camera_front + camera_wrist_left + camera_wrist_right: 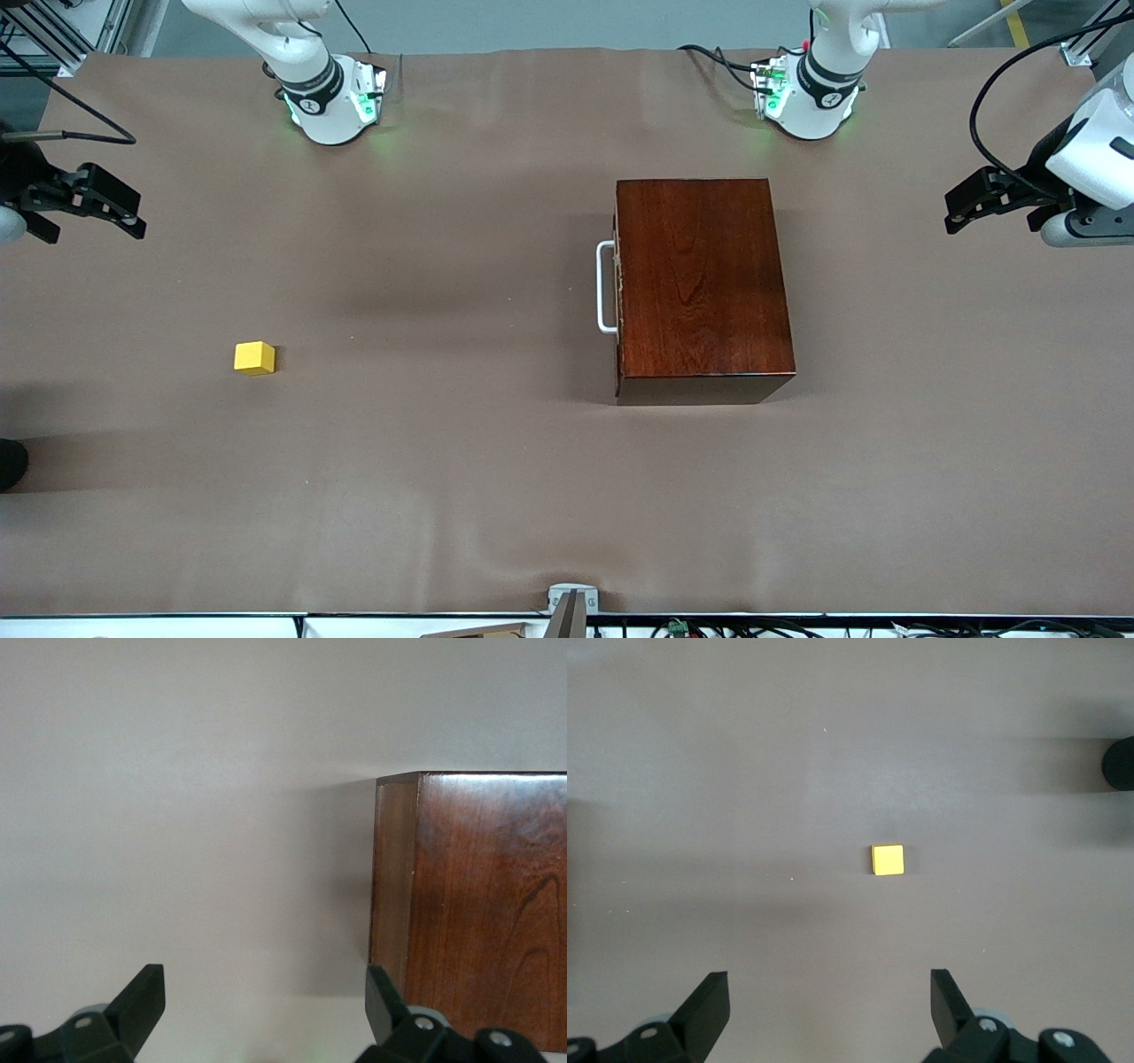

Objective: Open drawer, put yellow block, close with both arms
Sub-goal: 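Move the left gripper toward the white drawer handle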

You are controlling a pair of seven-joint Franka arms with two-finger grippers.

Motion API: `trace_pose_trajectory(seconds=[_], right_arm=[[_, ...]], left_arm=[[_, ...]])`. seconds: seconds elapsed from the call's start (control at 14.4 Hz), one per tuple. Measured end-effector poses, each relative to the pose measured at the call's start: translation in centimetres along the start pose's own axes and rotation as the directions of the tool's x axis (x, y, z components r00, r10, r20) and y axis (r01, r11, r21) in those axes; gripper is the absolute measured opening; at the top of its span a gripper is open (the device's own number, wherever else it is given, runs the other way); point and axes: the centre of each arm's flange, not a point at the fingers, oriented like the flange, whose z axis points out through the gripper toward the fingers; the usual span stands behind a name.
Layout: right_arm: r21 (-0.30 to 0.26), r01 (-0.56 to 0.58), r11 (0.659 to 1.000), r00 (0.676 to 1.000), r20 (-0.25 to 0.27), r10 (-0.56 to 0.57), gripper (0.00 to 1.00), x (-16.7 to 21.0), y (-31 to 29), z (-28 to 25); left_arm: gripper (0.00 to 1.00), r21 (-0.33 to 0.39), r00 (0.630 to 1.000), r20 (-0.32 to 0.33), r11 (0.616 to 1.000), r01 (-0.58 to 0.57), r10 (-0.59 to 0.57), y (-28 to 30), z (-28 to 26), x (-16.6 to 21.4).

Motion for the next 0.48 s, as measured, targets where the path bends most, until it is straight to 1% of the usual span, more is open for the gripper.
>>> trace_pose_trajectory(seconds=[0.28, 0.42, 0.48], right_arm=[[0.0, 0.0, 1.0, 1.0, 0.0, 0.0, 1.0, 0.0, 0.0, 0.0], [0.0, 0.001, 1.0, 1.0, 0.0, -0.001, 1.0, 0.0, 0.0, 0.0], [0.0, 0.001, 1.0, 1.0, 0.001, -0.001, 1.0, 0.0, -0.1, 0.0]], left_arm=[[1.0, -0.003, 1.0, -0.019, 1.0, -0.017, 0.017, 1.4, -0.8, 0.0], [1.0, -0.009, 0.999, -0.028, 0.999, -0.047, 0.047, 5.1, -1.0, 0.3], [1.0, -0.014, 0.996, -0.023, 0.997, -0.082, 0.082, 8.1, -0.7, 0.3]])
